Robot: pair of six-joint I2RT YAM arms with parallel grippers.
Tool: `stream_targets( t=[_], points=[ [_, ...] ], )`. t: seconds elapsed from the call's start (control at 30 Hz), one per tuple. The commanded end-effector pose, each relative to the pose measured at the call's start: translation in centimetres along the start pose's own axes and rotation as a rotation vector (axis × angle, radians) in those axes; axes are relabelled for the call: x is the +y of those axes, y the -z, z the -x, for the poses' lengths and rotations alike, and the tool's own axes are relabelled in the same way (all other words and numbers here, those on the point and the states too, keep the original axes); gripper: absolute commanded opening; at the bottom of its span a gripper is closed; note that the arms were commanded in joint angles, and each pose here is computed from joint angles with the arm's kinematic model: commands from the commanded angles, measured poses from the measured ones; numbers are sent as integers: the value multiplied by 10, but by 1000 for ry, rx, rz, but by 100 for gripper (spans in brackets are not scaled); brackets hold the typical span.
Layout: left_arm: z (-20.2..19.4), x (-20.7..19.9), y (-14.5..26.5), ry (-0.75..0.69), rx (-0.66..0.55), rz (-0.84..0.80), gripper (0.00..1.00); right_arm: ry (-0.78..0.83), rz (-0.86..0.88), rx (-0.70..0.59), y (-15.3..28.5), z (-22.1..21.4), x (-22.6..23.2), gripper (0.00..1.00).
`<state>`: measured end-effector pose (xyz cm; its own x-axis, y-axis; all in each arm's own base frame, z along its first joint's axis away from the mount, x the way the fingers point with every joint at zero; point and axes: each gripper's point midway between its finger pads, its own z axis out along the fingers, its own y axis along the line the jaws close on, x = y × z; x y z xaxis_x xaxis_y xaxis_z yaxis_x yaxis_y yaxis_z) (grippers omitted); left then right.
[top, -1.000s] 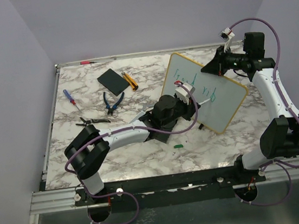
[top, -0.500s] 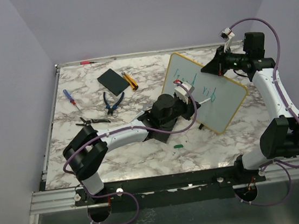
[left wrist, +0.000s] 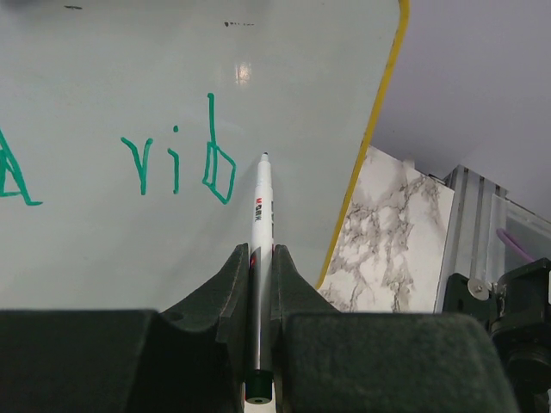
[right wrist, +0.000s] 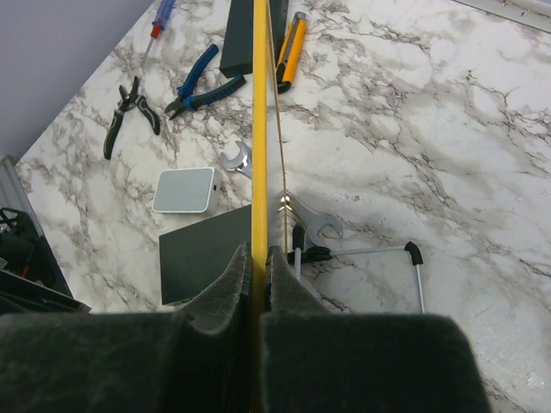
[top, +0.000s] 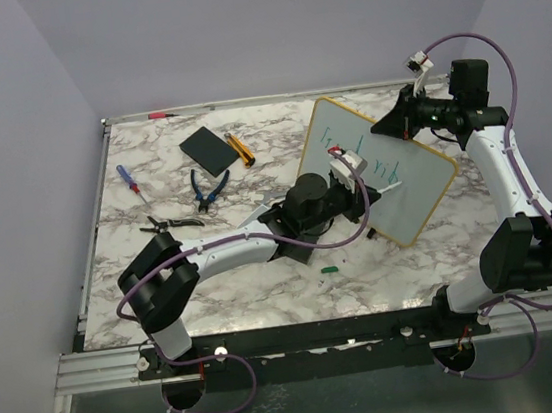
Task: Write a sentence on the whiteboard
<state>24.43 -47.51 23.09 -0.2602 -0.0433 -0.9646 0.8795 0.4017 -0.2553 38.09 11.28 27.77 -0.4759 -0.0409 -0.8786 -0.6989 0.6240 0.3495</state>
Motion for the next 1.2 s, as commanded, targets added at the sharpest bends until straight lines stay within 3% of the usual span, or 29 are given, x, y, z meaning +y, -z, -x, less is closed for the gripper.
stream_targets(
  t=[0.0,0.7,1.17],
  points=[
    [5,-1,-11,-3,-10,-2,0,-83,50,63,0,-23,17,1],
    [-10,5,-24,0,27,11,0,-82,52,62,0,-23,17,1],
    [12,8,-21,-4,-34,60,0,-84,51,64,0,-24,16,1]
  ],
)
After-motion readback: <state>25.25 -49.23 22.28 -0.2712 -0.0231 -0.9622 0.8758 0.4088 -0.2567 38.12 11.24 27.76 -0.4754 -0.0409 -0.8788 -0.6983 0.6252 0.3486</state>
